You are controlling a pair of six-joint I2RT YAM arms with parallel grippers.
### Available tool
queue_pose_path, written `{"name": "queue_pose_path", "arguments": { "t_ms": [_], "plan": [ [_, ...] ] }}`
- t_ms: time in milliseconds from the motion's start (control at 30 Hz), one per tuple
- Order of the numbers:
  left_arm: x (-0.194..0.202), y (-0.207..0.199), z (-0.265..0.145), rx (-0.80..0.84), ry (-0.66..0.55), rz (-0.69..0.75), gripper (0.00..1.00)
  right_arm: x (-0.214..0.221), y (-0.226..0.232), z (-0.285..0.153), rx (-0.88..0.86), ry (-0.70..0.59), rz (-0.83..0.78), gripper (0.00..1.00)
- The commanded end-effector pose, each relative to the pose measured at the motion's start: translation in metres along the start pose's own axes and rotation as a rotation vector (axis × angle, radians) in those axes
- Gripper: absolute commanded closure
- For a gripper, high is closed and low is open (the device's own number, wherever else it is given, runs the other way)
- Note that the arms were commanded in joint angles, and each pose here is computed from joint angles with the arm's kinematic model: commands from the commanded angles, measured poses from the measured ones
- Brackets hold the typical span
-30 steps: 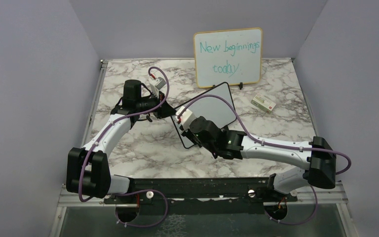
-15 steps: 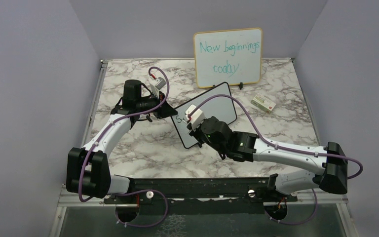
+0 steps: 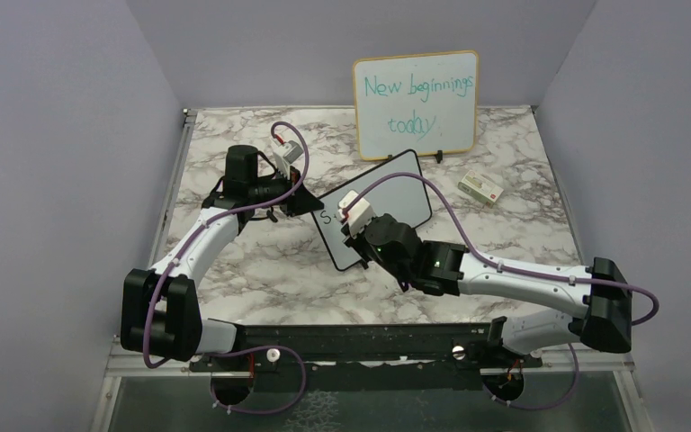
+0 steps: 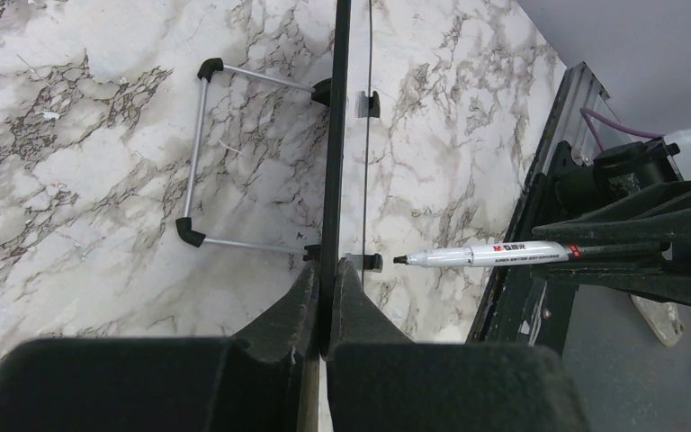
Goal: Write a sentence on the whiteboard
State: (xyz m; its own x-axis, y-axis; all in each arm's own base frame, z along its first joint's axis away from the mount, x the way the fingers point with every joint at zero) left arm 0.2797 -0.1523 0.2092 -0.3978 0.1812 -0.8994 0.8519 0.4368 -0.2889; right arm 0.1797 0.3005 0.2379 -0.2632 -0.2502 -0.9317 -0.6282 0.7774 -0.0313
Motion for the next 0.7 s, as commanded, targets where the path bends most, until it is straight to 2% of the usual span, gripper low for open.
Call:
{"name": "queue_pose_path", "arguments": {
  "t_ms": [0,667],
  "plan": [
    [0.021,0.004,0.004,-0.042,0.09,-0.044,1.0,0.0,-0.001,0.005,0.029,-0.025,0.028,0.99],
    [0.022,0.004,0.005,-0.039,0.093,-0.045,1.0,0.005,0.003,0.02,0.057,-0.019,0.016,1.0]
  ]
}}
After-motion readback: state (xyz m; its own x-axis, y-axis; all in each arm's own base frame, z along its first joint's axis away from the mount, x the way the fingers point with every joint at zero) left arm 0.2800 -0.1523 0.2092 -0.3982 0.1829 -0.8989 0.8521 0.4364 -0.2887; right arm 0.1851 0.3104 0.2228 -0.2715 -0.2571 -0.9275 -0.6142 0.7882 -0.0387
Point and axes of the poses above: each gripper's point midway between its finger pads, its own z axis out along the fingers, its own y axis along the line the jaws close on, x = y × z, the point moved 6 cm from there along -z, back along the fingers, and after that the axes turned 14 degrees about z, right-handed, at the moved point
